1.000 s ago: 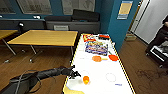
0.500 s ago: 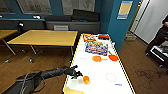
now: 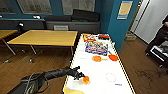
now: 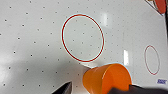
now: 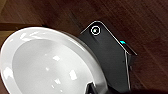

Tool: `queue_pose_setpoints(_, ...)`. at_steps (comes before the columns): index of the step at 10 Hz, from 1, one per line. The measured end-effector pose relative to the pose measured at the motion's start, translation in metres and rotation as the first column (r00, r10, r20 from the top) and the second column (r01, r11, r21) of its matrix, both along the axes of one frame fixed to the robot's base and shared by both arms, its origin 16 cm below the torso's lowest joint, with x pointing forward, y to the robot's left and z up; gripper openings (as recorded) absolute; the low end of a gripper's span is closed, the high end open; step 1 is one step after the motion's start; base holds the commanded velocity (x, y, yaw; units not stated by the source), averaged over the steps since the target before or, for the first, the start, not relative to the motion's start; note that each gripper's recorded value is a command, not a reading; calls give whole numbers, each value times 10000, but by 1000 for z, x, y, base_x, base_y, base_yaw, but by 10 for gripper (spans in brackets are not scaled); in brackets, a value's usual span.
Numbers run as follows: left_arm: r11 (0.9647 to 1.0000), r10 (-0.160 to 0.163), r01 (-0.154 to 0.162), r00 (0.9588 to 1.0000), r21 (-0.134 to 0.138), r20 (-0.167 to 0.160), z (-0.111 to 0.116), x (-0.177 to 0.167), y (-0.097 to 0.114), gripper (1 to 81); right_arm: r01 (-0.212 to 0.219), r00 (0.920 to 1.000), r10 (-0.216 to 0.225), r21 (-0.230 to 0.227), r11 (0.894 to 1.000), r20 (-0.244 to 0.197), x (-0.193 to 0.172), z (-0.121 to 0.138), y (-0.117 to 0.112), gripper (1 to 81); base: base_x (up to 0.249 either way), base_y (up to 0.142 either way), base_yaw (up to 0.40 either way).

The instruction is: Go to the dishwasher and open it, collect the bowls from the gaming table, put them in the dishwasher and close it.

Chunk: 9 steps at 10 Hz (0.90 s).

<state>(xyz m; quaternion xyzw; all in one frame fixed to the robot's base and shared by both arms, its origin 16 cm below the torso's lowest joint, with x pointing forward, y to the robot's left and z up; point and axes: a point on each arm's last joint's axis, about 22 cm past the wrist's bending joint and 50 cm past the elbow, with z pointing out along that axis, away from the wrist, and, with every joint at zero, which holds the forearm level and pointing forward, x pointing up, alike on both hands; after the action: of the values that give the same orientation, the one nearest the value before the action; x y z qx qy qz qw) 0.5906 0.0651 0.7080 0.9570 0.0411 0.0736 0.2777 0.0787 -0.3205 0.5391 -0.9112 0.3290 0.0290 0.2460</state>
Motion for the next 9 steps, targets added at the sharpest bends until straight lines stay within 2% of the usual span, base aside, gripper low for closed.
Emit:
queue_pose_setpoints(5,10000,-87,86,9999,-46,-103,-6,-6,-16,811,-38,10000,38,-15,10000,-46,0,-2,0,10,0,0,0)
queue_pose_setpoints(6,10000,-58,58,9998,-3,-182,-12,-9,-17,811,-38,10000,38,-15,10000,-46,0,-2,0,10,0,0,0)
queue_pose_setpoints(8,9996,172,-164,9993,250,-318,-24,-9,-9,811,-41,10000,41,-12,10000,-30,2,-2,0,10,0,0,0)
queue_pose_setpoints(9,9995,170,-161,9993,273,-339,-27,-10,-9,811,-38,10000,38,-10,10000,-12,3,-2,1,10,0,0,0)
